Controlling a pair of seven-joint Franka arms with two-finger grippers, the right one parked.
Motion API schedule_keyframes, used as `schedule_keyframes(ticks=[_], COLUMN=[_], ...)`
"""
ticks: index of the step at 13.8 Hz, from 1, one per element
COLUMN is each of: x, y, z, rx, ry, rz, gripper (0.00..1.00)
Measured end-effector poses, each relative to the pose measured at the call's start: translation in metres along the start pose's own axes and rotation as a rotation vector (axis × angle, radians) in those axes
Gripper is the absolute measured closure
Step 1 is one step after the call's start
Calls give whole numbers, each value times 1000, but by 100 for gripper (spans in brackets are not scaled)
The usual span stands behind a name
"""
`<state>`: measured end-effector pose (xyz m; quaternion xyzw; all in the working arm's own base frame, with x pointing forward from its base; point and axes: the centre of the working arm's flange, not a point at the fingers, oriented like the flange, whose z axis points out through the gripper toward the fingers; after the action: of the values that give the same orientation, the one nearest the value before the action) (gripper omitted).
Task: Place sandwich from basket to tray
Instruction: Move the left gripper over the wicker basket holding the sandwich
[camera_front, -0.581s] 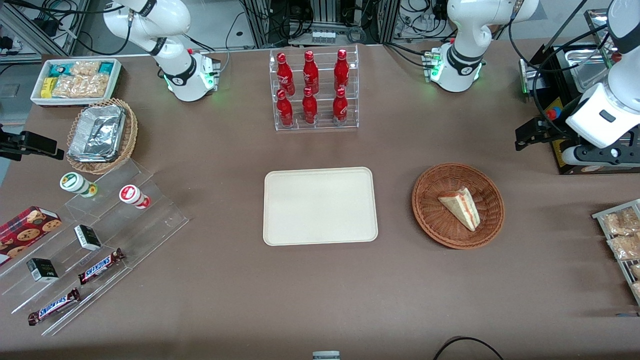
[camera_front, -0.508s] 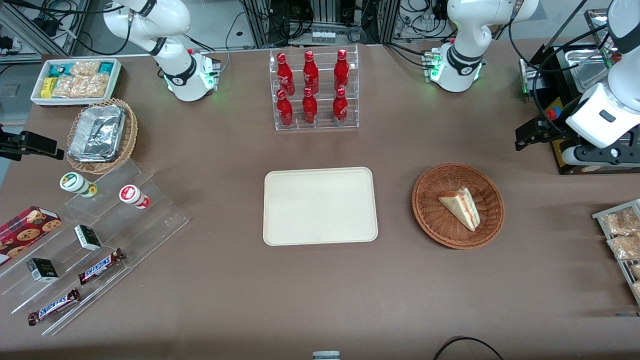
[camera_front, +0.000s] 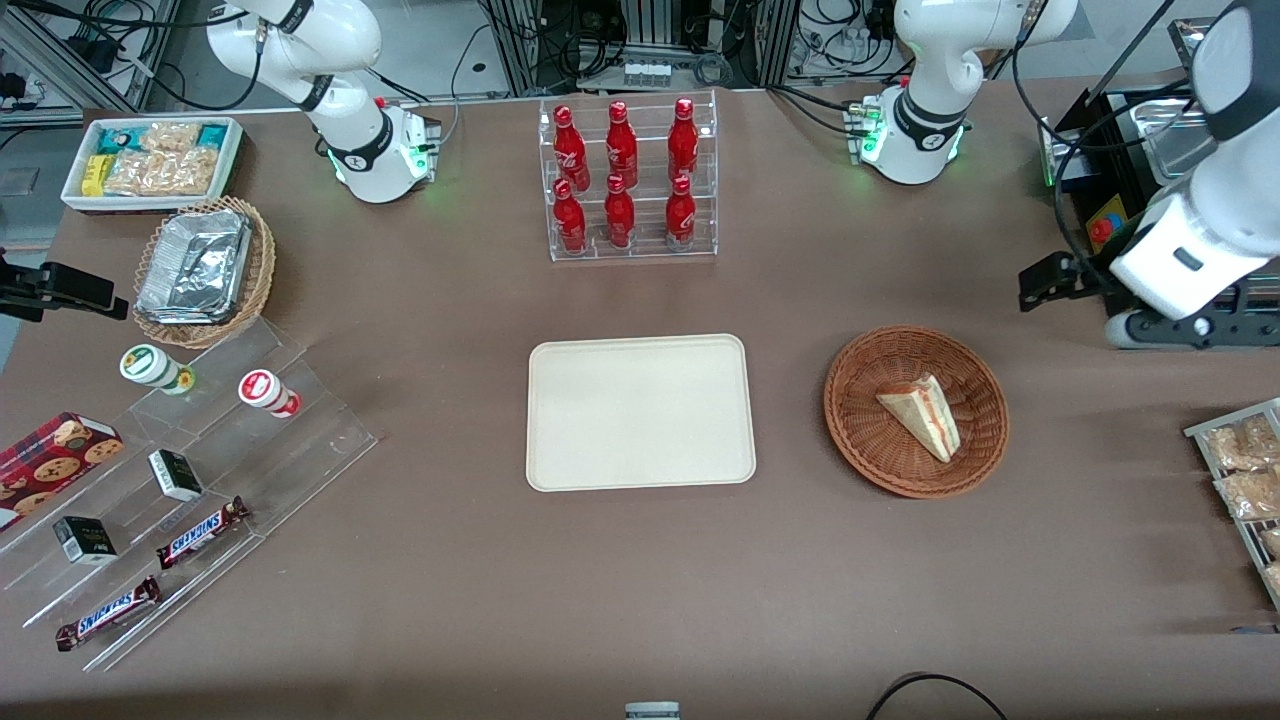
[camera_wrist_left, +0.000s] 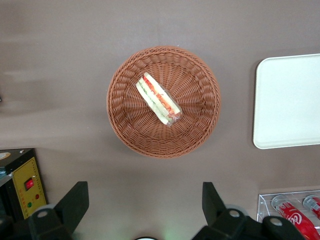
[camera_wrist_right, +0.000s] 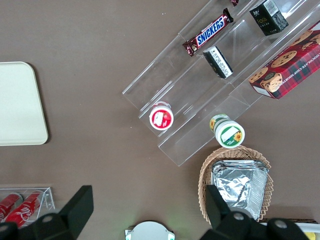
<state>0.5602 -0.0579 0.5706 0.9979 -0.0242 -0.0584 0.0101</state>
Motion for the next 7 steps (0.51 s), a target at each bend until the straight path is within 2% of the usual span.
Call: schedule_keyframes(ticks=[4,7], x=[9,13], y=[-2,-3], z=[63,113], rx=[0,-1], ry=[-6,30], rz=[-4,-17], gripper=[0,0])
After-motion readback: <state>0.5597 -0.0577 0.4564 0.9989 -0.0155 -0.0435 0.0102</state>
